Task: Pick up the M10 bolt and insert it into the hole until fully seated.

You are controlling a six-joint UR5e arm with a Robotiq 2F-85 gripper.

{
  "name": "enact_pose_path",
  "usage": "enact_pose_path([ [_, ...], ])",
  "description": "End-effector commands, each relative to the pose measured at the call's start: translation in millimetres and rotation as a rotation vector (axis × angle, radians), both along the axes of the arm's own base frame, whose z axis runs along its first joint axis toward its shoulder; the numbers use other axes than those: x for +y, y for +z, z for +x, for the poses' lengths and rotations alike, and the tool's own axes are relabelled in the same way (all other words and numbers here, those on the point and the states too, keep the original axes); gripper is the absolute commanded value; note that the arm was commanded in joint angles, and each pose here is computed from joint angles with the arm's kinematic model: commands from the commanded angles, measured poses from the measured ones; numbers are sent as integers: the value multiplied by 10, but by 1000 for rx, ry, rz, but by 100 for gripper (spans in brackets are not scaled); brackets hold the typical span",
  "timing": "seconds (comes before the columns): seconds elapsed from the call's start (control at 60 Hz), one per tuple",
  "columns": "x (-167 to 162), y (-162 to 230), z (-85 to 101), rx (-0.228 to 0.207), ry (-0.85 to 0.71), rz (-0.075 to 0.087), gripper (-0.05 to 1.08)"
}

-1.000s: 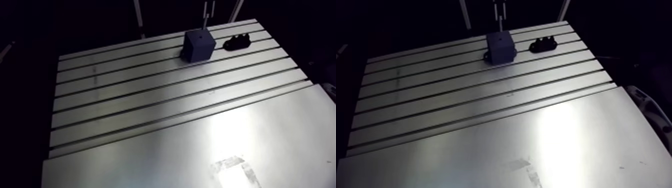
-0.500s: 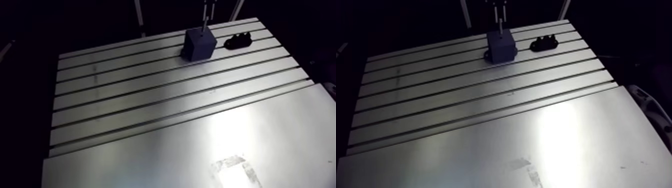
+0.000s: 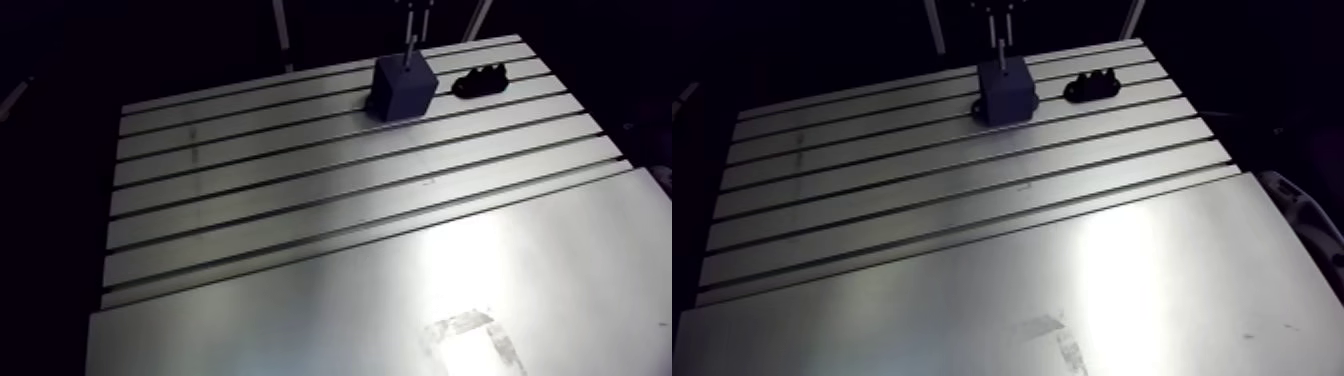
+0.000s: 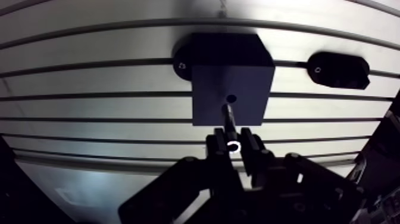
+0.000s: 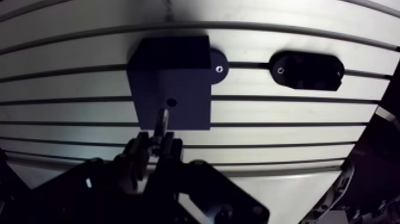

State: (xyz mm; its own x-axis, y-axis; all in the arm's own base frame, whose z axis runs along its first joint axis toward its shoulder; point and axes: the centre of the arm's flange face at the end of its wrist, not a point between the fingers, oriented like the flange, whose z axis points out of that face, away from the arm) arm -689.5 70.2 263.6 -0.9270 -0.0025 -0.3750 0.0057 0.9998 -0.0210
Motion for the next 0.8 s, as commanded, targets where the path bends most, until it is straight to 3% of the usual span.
enact_pose_path([
  [0.017, 0, 8, -7, 1, 2, 1, 108],
  [0.8, 16, -47, -19, -6, 1, 1, 108],
])
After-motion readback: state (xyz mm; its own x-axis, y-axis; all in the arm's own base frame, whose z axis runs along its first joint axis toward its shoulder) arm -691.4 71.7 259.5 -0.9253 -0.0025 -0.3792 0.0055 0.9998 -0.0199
